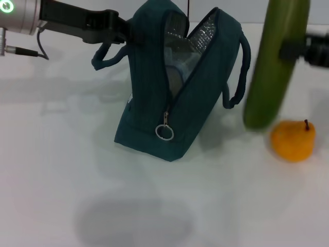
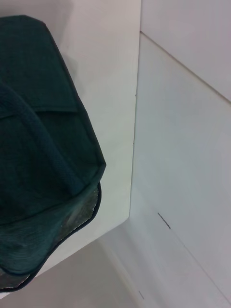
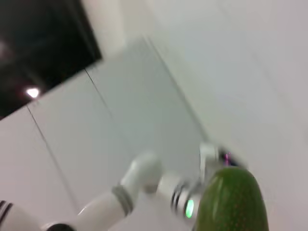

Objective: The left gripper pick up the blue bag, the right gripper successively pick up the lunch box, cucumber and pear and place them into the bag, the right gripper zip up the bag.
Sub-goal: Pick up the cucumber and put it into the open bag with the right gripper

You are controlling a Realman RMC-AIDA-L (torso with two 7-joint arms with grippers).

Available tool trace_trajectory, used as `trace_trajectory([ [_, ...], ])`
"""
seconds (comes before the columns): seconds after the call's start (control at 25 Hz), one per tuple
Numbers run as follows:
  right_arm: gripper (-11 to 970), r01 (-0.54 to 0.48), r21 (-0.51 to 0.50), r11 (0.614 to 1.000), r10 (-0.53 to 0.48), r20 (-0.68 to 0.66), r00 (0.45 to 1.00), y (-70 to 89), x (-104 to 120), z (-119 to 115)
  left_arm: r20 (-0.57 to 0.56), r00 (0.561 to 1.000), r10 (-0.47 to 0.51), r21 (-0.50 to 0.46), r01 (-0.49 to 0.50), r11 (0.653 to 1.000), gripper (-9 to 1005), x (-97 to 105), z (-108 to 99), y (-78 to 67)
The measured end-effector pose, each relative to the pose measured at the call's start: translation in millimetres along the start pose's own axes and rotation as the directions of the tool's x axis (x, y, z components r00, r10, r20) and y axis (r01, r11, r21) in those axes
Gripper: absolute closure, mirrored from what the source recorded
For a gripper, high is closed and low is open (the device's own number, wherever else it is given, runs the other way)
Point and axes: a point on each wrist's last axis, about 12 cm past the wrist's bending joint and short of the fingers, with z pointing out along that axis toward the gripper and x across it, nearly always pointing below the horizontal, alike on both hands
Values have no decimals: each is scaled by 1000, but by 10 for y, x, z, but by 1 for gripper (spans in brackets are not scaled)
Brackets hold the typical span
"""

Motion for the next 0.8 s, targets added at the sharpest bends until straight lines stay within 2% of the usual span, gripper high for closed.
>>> trace_trajectory([
  [0.04,308,127,10,992,-128,69,989,-19,5,38,0,1000,0,1,0,1000,945,-2,3,-3],
  [0.16,305,334,25,942,-334,143,932,-27,45,184,-1,1000,-3,4,3,1000,945,8,13,-4],
  [0.28,303,477,36,878,-473,209,856,-36,69,339,-2,1000,-8,8,8,1000,945,25,27,-2],
  [0.4,300,540,77,838,-543,210,813,-120,94,486,-2,1000,-11,12,11,1000,945,35,36,-1],
  [0.52,297,602,119,790,-613,157,774,-226,143,637,1,1000,-19,14,19,1000,945,61,33,14],
  [0.68,293,631,135,764,-644,94,760,-323,210,795,5,1000,-24,21,24,999,945,72,34,15],
  [0.8,291,630,154,761,-641,39,766,-389,265,853,6,1000,-24,21,24,999,945,72,32,16],
])
